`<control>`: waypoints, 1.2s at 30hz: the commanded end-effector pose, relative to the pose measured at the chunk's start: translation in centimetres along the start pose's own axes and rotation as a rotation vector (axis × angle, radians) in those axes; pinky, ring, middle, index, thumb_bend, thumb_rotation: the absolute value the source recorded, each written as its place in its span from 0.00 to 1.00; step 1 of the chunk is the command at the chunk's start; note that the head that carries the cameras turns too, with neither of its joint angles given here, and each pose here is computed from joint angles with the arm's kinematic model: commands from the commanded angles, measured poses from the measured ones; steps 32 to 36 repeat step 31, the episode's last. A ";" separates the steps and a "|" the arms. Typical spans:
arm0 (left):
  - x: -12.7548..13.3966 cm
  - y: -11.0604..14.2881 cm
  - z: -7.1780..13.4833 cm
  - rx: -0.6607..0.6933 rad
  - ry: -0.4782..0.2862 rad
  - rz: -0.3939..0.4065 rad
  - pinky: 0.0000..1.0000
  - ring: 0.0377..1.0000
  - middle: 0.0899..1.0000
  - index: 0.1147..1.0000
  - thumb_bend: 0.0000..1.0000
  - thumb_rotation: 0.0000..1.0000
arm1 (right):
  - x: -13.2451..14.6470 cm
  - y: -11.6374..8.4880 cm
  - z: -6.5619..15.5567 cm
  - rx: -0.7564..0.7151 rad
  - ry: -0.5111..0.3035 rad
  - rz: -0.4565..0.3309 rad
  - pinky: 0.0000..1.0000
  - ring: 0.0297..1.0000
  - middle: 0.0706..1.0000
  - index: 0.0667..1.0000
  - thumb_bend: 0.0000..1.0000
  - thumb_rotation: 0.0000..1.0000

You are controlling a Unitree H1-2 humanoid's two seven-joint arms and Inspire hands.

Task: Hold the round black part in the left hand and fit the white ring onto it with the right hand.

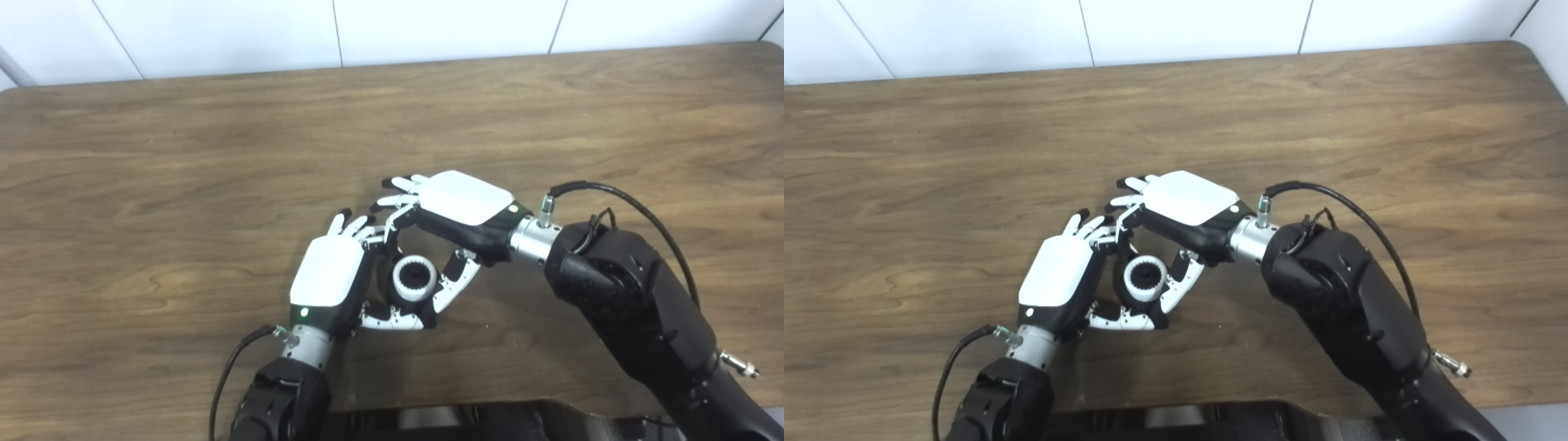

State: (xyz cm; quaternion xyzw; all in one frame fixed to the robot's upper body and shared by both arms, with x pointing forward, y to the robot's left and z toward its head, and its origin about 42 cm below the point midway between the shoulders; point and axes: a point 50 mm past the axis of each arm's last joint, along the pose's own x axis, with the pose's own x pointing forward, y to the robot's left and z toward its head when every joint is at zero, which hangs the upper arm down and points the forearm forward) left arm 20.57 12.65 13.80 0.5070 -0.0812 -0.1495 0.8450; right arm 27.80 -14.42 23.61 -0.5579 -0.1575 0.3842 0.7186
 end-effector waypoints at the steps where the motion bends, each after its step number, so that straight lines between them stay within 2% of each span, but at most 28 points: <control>1: -0.1 -0.3 0.0 0.002 0.006 -0.014 1.00 0.90 0.77 0.42 0.52 0.05 | -0.2 -2.0 0.6 -0.050 -0.032 -0.065 1.00 1.00 0.89 0.63 0.98 0.26; 14: -0.1 -0.3 -0.2 0.002 0.012 -0.016 1.00 0.90 0.77 0.42 0.52 0.05 | -1.4 -4.0 -1.1 -0.033 0.008 -0.131 1.00 1.00 0.88 0.60 0.97 0.31; 31: -0.2 -0.3 -0.7 0.010 0.009 -0.014 1.00 0.89 0.76 0.42 0.52 0.05 | -3.5 -6.7 -3.8 0.005 0.095 -0.216 1.00 1.00 0.87 0.61 0.95 0.29; 36: -0.2 -0.3 -0.7 0.010 0.009 -0.014 1.00 0.89 0.76 0.42 0.52 0.05 | -3.5 -6.7 -3.8 0.005 0.095 -0.216 1.00 1.00 0.87 0.61 0.95 0.29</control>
